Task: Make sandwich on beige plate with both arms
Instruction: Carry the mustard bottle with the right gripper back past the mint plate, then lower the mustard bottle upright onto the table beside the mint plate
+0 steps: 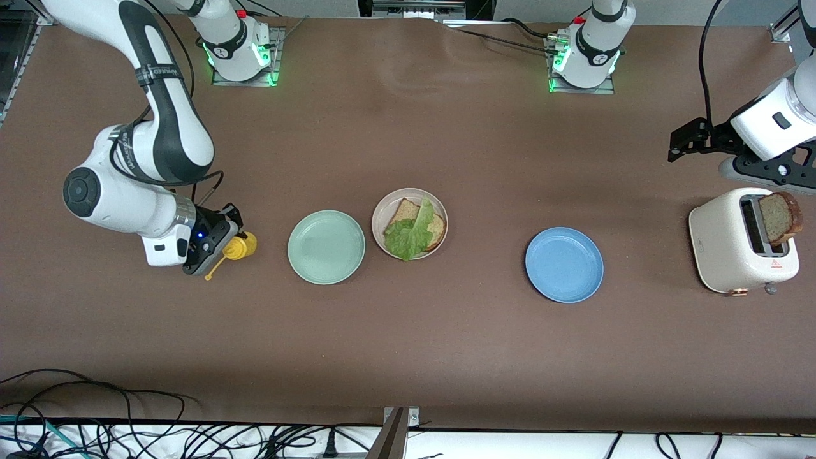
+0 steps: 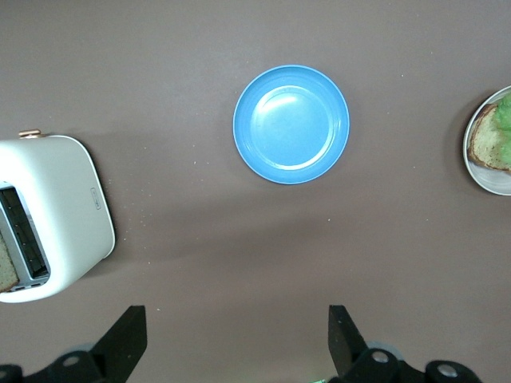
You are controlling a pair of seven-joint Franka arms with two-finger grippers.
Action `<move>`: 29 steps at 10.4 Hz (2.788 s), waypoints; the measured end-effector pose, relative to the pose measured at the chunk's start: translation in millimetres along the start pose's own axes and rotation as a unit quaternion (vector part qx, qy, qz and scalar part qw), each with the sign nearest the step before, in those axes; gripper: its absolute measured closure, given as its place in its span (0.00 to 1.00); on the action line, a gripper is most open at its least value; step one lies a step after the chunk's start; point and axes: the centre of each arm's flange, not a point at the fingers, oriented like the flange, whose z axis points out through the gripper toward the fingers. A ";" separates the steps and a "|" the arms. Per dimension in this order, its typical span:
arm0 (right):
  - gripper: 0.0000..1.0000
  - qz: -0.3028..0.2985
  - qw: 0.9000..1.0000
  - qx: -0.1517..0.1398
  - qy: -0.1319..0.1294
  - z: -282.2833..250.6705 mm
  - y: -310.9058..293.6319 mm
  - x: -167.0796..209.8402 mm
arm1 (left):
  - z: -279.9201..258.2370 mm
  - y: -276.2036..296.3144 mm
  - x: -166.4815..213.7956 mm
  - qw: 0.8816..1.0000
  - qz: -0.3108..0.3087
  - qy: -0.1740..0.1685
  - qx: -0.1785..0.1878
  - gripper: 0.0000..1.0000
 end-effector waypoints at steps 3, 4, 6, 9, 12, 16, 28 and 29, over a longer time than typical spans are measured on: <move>0.82 0.014 0.999 0.011 0.027 34.6 1.2 -8.7 | 1.5 -0.4 0.8 1.000 0.000 -0.002 0.000 0.00; 0.82 0.009 0.999 0.015 0.031 40.5 0.0 -11.1 | 2.6 0.0 1.5 1.000 0.000 -0.003 0.000 0.00; 0.82 0.003 0.999 0.022 0.040 45.0 4.8 -17.2 | 6.2 0.1 3.6 1.000 0.001 -0.006 -0.001 0.00; 0.82 0.001 0.998 0.027 0.057 67.5 17.4 -26.3 | 9.1 0.2 5.3 1.000 0.001 -0.009 -0.001 0.00; 0.82 0.007 0.997 0.038 0.062 87.5 23.4 -32.7 | 11.4 1.1 6.8 1.000 0.002 -0.011 -0.002 0.00; 0.78 0.010 0.997 0.041 0.063 90.4 23.2 -33.2 | 12.4 1.9 7.5 1.000 0.003 -0.012 -0.002 0.00; 0.00 0.000 0.994 0.102 0.046 52.6 10.3 -40.6 | 22.0 -15.9 -6.2 0.997 -0.016 -0.070 -0.027 0.00; 0.00 0.004 0.993 0.111 0.041 51.0 12.2 -45.8 | 19.0 -31.1 -10.2 0.997 -0.030 -0.070 -0.031 0.00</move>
